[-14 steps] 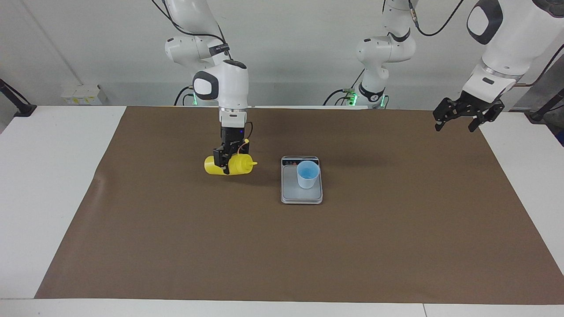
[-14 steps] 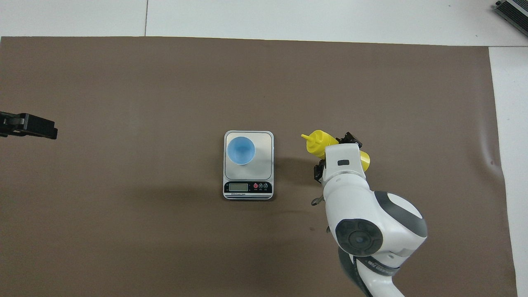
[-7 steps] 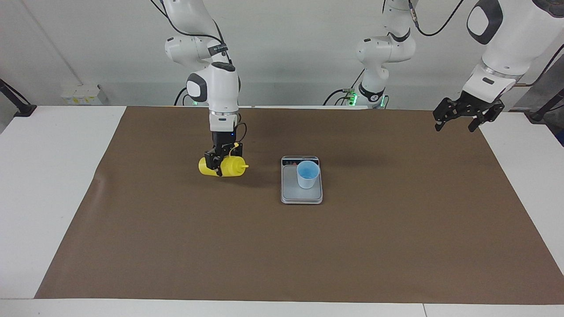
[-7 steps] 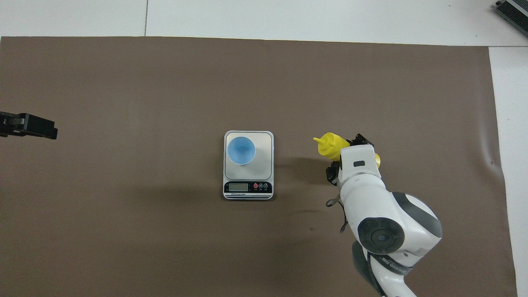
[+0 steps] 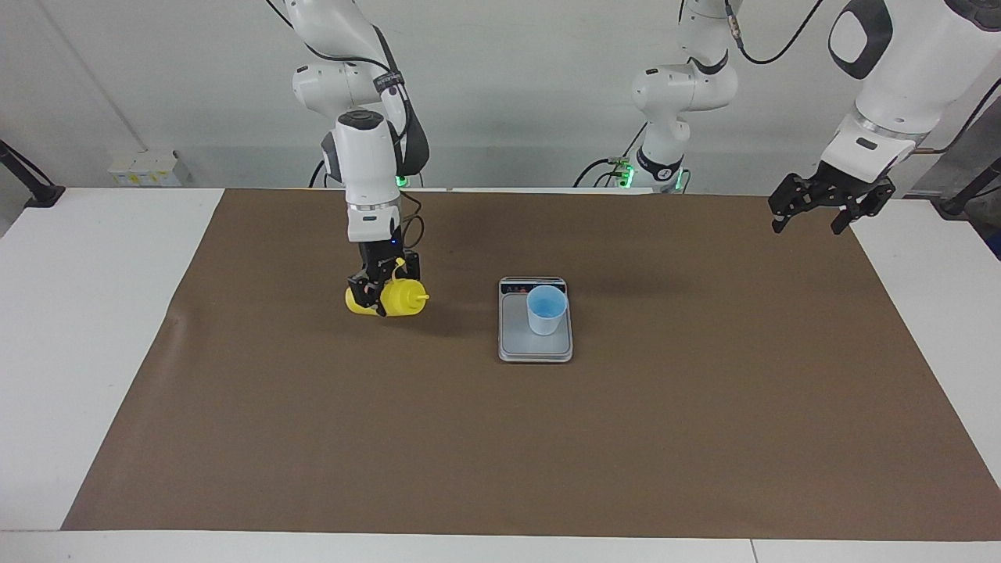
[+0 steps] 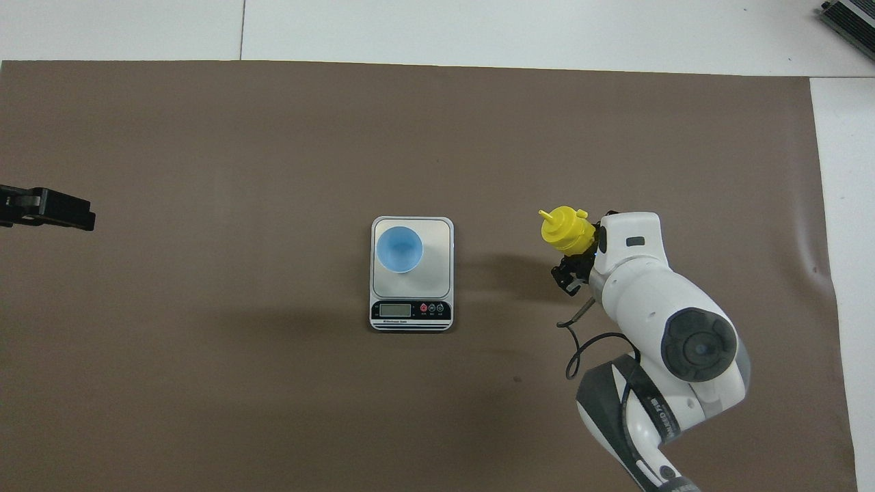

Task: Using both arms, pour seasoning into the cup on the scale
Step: 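Turn the yellow bottle upright and carry it back with the right gripper, then lower the yellow bottle onto the table and release it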

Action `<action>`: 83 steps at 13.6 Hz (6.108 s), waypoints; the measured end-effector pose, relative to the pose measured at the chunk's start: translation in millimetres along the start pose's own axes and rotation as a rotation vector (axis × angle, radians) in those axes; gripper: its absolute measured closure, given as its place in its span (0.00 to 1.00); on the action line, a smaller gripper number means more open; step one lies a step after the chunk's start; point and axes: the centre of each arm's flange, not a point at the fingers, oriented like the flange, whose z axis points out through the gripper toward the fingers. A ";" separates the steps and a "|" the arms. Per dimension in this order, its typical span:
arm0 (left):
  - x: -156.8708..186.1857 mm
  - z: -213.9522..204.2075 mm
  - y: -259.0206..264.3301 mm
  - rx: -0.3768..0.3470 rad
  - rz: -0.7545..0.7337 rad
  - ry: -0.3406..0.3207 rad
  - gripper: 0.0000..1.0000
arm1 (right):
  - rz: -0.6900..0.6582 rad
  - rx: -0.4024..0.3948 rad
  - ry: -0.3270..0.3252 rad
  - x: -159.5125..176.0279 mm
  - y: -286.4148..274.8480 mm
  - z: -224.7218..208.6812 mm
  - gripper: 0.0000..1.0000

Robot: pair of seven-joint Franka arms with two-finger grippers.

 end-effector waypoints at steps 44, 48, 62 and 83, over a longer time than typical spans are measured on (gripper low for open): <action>0.0 0.0 0.0 0.000 0.000 0.000 0.00 | 0.005 0.453 0.870 -278.4 117.0 57.8 0.00; 0.0 0.0 0.0 0.000 0.000 0.000 0.00 | 0.006 0.439 0.868 -271.2 127.9 44.0 0.00; 0.0 0.0 0.0 0.000 0.000 0.000 0.00 | -0.116 0.475 0.643 -318.2 153.2 -4.9 0.00; 0.0 0.0 0.0 0.000 0.000 0.000 0.00 | 0.510 0.376 -0.055 -227.2 218.7 -158.2 0.00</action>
